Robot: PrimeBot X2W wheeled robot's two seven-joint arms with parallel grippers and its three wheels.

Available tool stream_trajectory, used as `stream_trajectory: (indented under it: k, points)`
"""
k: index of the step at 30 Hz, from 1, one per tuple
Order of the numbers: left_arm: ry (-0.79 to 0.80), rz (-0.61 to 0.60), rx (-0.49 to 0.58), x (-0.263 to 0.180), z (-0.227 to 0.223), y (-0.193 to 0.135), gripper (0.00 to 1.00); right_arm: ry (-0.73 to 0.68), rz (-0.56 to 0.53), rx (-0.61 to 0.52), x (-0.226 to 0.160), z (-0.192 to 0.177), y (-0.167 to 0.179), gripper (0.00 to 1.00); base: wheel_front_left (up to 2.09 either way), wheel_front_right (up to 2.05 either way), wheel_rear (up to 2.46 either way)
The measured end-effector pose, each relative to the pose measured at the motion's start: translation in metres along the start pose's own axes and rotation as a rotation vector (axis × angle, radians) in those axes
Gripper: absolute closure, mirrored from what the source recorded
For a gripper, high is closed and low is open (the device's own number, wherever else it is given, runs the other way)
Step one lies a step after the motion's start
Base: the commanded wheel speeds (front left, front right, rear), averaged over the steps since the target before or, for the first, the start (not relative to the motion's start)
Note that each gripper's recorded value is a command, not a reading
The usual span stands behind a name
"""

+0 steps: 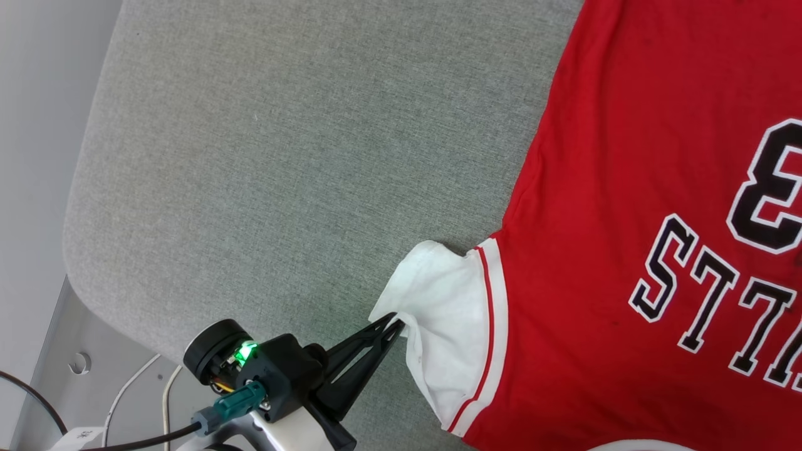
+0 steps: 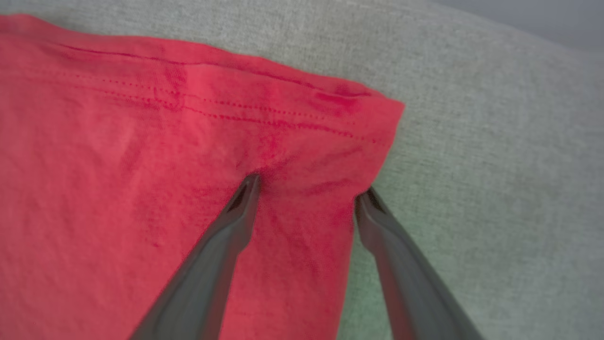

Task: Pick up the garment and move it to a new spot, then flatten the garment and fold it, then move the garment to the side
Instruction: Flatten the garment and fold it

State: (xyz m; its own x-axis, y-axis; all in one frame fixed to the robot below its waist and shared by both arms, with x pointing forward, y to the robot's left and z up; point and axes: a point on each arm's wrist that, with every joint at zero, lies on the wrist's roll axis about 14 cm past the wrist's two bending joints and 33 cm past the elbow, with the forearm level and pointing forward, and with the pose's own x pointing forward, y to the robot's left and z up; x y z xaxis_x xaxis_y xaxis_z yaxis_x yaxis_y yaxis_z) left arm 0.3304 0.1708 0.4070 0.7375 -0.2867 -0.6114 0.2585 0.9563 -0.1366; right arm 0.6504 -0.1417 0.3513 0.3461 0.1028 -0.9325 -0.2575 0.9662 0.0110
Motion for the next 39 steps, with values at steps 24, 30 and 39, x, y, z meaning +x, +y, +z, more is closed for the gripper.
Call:
stream_trajectory:
  k: [24, 30, 39]
  points:
    - [-0.109, -0.006, 0.048, -0.010, 0.020, -0.002, 1.00, 0.021, 0.025, 0.026, -0.047, -0.068, -0.014, 1.00, 0.00, 0.00, 0.00]
    - [-0.148, -0.019, 0.072, -0.017, 0.029, -0.007, 1.00, 0.010, 0.050, 0.042, -0.082, -0.114, -0.018, 1.00, 0.00, 0.00, 0.00]
    - [-0.179, -0.064, 0.074, -0.026, 0.032, -0.022, 1.00, -0.061, 0.034, 0.141, -0.145, -0.188, -0.037, 1.00, 0.00, 0.00, 0.00]
